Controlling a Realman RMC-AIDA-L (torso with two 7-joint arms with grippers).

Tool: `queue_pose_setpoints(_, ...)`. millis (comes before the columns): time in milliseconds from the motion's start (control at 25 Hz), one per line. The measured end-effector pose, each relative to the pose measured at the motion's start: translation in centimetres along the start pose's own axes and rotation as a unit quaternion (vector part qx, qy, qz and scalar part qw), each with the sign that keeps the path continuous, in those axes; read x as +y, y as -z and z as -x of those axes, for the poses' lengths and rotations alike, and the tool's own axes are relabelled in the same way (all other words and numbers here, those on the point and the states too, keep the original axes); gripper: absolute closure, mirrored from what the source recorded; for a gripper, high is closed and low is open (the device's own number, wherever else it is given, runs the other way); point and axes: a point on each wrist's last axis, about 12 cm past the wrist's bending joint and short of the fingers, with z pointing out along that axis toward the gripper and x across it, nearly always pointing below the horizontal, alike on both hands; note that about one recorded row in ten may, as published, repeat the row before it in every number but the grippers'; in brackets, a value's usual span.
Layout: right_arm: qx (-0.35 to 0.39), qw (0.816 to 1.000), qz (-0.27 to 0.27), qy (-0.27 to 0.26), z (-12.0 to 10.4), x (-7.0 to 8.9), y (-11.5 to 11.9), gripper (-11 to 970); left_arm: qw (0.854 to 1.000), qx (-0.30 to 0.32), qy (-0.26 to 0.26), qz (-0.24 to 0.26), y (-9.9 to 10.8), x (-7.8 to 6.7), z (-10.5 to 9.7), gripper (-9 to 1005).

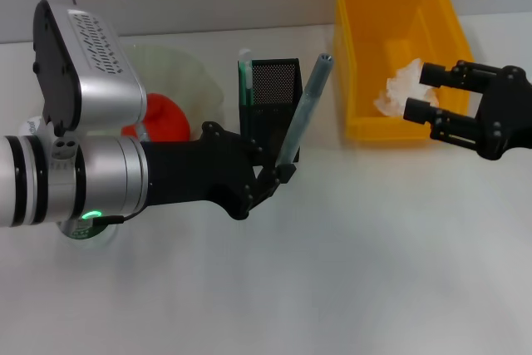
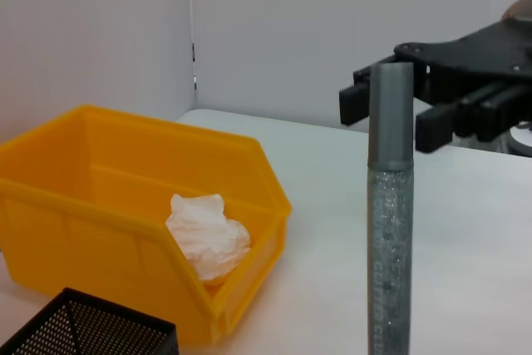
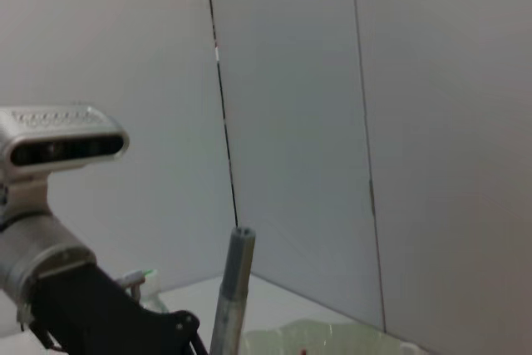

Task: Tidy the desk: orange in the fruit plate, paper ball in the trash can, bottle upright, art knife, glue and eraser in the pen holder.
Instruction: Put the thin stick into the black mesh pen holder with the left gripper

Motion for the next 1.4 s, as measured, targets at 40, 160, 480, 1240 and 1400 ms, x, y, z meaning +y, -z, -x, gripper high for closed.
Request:
queue_pose_setpoints(40,0.001,1.000,0.001,0.002,0.0,0.0,0.0,377,1.000,0.000,0.000,0.000,0.0,0.0,0.0,834)
queue_pose_setpoints(160,0.010,1.000,0.007,0.013,0.1,0.1,-0.1,378,1.000,0.000,0.001,0.000,0.0,0.0,0.0,834)
queue_pose_setpoints(480,0.049,0.997,0.018,0.052,0.8,0.2,0.0,378,1.000,0.006,-0.001,0.000,-0.1,0.1,-0.2,834)
queue_pose_setpoints(1240,0.165,0.976,0.050,0.136,2.9,0.5,-0.3,379,1.000,0.024,-0.002,-0.010,-1.0,0.5,-0.4,834)
queue_pose_setpoints(1400,0.167,0.975,0.054,0.137,2.9,0.6,-0.5,380,1.000,0.026,-0.001,-0.011,-1.1,0.6,-0.4,834)
